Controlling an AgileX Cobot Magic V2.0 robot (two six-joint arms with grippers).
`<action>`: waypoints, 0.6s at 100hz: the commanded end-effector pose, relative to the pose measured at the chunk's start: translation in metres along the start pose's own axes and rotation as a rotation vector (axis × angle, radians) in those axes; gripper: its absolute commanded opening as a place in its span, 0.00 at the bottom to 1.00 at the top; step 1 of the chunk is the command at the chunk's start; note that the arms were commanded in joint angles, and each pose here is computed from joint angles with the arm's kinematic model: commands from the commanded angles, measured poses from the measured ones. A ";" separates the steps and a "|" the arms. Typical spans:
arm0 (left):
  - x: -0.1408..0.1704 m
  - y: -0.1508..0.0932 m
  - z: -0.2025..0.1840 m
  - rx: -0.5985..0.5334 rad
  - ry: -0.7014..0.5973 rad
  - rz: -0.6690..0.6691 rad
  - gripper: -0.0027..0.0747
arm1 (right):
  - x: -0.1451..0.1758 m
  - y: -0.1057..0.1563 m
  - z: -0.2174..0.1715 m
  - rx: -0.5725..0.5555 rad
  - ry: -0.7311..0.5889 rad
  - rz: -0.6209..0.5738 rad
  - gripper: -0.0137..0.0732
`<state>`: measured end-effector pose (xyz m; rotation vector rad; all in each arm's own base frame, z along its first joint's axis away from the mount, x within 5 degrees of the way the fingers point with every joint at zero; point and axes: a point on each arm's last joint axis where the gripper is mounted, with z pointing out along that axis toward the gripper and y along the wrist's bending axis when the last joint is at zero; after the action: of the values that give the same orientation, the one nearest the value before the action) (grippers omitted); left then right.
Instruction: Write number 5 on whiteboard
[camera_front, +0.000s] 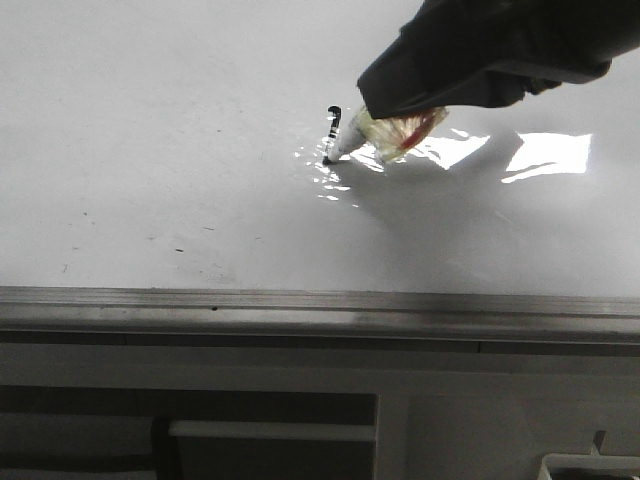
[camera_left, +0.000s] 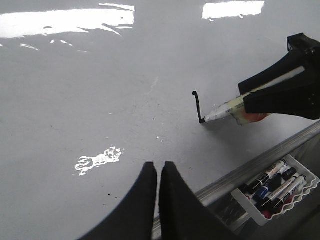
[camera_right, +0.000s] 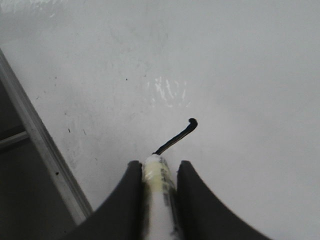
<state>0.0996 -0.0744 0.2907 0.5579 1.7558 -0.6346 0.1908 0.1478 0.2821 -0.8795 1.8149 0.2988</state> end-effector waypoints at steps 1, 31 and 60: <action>-0.011 0.000 -0.002 -0.008 -0.045 -0.032 0.01 | -0.003 -0.005 -0.002 0.033 -0.024 0.008 0.11; -0.011 0.000 -0.002 -0.008 -0.045 -0.032 0.01 | -0.003 -0.005 -0.003 0.040 -0.028 -0.004 0.11; -0.011 0.001 -0.002 -0.018 -0.050 -0.031 0.01 | -0.001 -0.006 -0.003 0.034 -0.015 -0.018 0.11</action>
<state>0.0996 -0.0744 0.2907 0.5573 1.7560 -0.6350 0.1887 0.1471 0.2770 -0.8947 1.8364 0.3059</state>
